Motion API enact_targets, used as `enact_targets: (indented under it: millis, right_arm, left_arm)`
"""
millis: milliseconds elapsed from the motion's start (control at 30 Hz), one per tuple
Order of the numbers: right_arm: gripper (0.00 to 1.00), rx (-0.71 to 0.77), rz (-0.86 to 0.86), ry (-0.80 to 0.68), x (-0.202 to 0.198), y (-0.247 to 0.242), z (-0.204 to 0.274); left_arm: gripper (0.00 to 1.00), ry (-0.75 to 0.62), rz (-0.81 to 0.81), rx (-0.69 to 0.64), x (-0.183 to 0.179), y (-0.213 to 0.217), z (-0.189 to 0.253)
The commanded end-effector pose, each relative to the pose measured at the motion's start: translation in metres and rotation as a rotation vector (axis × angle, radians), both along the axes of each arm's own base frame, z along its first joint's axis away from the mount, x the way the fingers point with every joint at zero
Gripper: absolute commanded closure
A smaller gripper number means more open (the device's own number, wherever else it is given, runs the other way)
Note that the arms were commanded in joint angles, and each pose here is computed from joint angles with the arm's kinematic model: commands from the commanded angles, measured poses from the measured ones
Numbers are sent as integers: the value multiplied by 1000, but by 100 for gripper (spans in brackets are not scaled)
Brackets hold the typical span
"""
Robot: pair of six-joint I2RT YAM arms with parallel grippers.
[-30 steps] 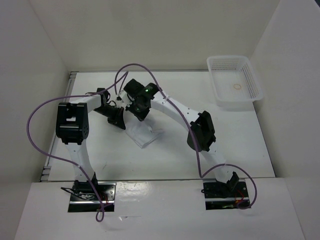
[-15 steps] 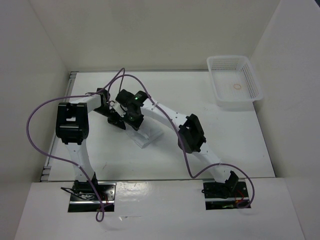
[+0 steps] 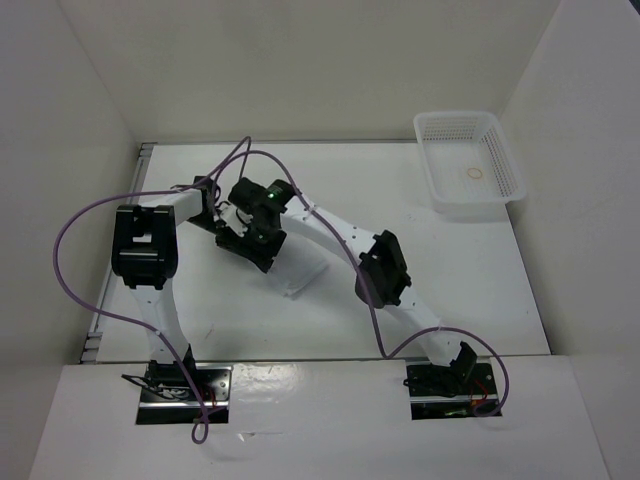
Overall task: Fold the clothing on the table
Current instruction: Fold the skirt
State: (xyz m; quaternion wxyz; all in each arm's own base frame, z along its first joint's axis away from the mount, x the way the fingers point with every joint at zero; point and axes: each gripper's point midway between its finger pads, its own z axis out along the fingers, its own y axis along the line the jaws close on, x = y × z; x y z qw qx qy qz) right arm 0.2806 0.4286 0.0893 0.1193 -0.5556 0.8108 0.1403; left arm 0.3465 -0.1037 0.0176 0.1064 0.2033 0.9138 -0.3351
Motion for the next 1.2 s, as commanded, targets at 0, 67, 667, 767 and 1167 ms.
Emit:
enact_targets:
  millis: [0, 67, 667, 767, 1167]
  right_arm:
    - [39, 118, 71, -27, -11, 12, 57]
    - [39, 156, 103, -42, -15, 11, 76]
    - [29, -4, -269, -247, -6, -228, 96]
    - [29, 10, -402, -214, -8, -267, 87]
    - [27, 58, -653, -138, -25, -340, 73]
  left_arm:
    - [94, -29, -19, 12, -1, -1, 1]
    - [88, -44, -7, 24, -1, 8, 11]
    - [1, -420, 92, -97, -13, 19, 198]
    - [1, -398, -64, -183, -21, -13, 203]
    - [1, -113, -398, -414, -37, -93, 143]
